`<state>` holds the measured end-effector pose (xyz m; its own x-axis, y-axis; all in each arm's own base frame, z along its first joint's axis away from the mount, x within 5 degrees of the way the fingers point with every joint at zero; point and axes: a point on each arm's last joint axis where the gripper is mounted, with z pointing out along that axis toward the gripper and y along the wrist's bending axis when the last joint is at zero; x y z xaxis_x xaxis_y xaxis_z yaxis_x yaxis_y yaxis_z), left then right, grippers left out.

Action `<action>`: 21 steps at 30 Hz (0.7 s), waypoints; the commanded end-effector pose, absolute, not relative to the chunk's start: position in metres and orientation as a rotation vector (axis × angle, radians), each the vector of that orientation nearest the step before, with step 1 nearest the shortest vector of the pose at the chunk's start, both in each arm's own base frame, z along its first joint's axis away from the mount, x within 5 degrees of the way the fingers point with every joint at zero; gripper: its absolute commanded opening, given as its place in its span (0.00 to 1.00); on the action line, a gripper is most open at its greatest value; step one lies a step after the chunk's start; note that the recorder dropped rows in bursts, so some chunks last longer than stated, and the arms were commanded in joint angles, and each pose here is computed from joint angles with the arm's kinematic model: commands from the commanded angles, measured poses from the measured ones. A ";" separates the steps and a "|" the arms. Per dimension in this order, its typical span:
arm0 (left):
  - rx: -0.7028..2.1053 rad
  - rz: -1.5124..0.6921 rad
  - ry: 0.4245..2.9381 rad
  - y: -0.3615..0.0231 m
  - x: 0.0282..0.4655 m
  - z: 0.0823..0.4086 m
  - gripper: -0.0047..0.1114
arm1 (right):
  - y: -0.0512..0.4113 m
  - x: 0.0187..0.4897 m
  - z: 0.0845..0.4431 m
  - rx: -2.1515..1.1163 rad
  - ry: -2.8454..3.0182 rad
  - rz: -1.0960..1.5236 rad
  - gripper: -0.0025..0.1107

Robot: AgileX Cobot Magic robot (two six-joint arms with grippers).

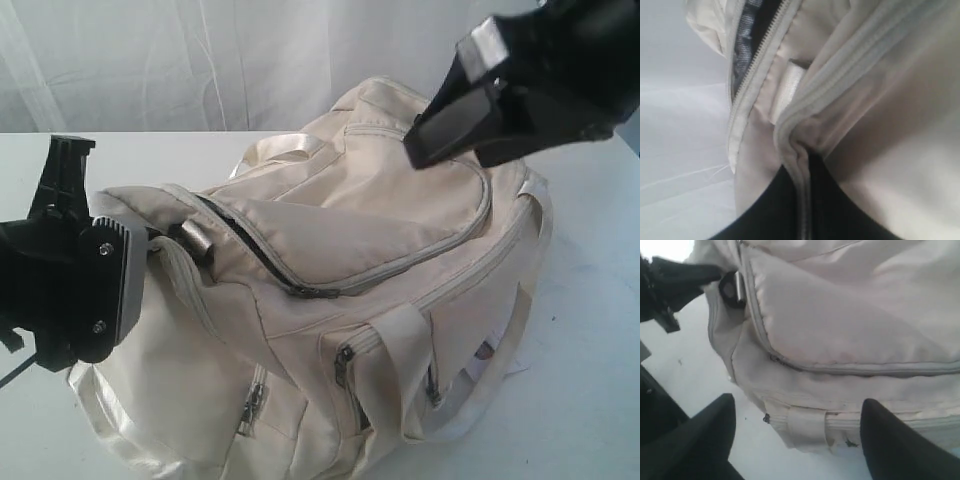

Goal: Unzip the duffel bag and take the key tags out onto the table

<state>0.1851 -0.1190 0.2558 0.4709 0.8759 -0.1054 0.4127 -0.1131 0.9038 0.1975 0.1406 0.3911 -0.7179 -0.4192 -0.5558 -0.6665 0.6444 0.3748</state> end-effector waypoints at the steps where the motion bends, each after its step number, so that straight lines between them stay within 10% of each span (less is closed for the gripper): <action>1: 1.557 0.633 1.181 -0.112 0.191 0.267 0.15 | 0.153 0.193 0.374 -0.948 2.381 0.841 0.59; 8: 1.534 0.171 1.344 -0.119 0.162 0.267 0.58 | 0.180 0.198 0.331 -1.230 2.251 0.753 0.52; 13: 1.535 -0.218 1.362 -0.122 0.123 0.280 0.58 | 0.211 0.203 0.301 -1.567 1.988 0.622 0.52; 21: 1.498 -0.259 1.409 -0.123 0.124 0.278 0.50 | 0.233 0.204 0.267 -1.920 1.799 0.317 0.52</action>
